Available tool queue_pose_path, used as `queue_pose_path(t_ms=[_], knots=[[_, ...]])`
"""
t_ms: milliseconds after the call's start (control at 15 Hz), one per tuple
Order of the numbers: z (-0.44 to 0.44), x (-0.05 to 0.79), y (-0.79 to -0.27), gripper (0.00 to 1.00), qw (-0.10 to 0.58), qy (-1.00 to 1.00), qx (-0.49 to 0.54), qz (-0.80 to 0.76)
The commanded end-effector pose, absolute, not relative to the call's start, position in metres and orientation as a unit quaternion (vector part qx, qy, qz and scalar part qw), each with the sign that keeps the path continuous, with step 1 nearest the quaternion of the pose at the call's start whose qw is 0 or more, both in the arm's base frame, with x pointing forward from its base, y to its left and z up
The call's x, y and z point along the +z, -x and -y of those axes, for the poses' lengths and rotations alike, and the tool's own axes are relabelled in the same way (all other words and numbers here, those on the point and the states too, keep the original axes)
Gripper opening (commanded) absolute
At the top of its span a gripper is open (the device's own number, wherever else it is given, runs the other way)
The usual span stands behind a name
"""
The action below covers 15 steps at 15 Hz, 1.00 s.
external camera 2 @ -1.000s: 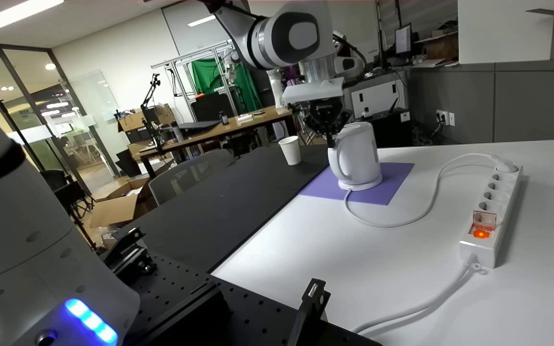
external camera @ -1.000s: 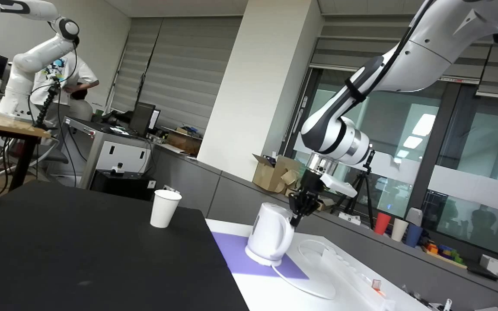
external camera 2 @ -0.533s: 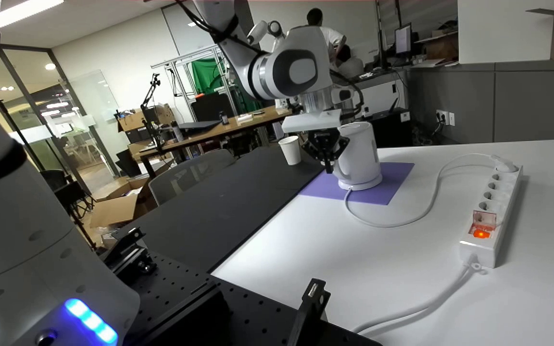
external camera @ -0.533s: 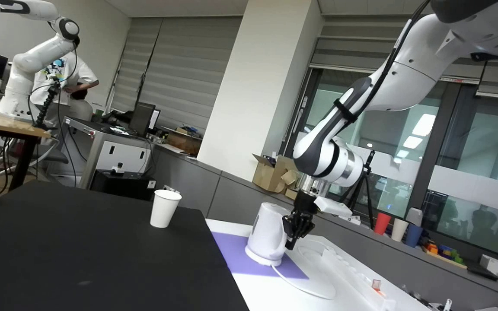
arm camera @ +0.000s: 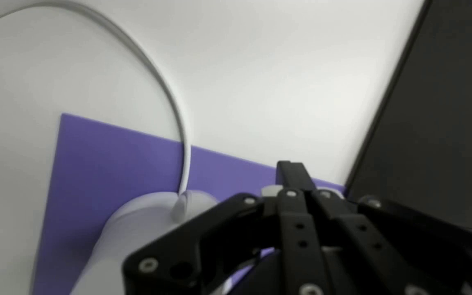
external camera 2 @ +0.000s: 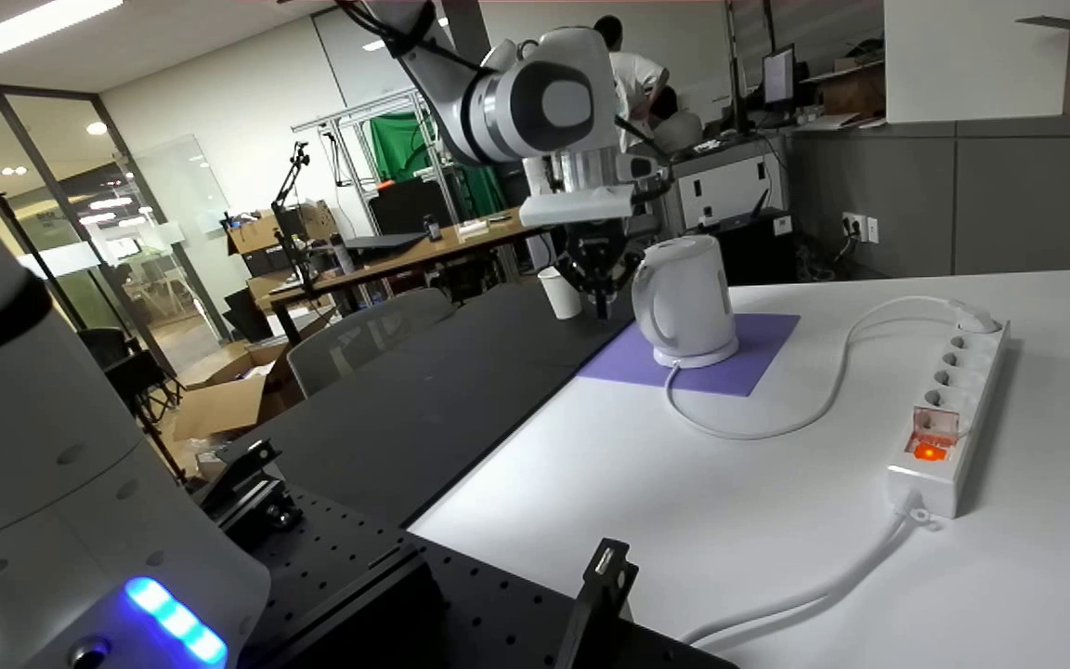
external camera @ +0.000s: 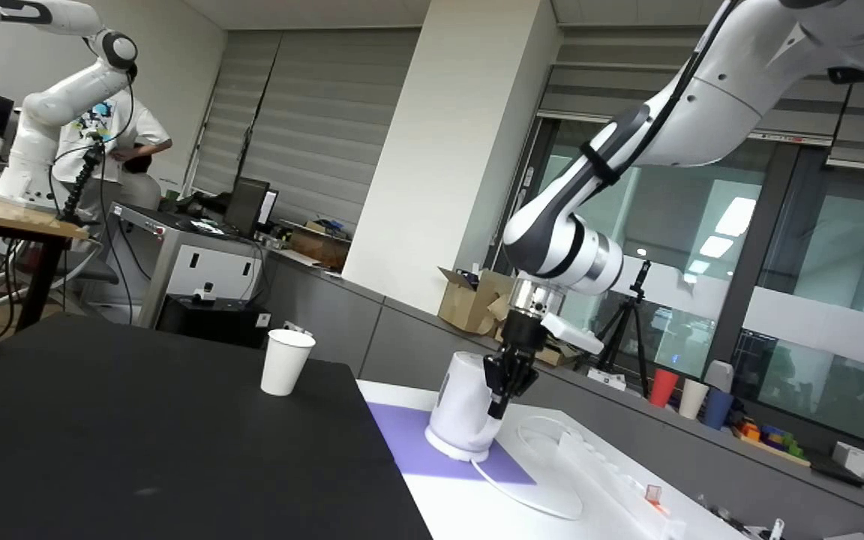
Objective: Turn off the electric kettle
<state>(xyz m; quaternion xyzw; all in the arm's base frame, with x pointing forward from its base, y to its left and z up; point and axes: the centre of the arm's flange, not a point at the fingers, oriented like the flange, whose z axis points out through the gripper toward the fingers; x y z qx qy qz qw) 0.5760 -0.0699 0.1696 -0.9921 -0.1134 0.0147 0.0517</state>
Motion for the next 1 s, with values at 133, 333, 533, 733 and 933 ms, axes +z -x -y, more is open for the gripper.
queue_pose_path(t_ms=[133,333,533,733,933], knots=[[0.058,0.270,-0.572,0.26,0.019,0.992,-0.026,0.125],[0.058,0.299,-0.574,0.46,-0.020,0.992,-0.059,0.112],[0.061,0.315,-0.574,0.66,-0.051,0.992,-0.074,0.094],[0.066,0.312,-0.582,0.63,-0.042,0.991,-0.071,0.106],[0.067,0.311,-0.580,0.74,-0.044,0.991,-0.070,0.103]])
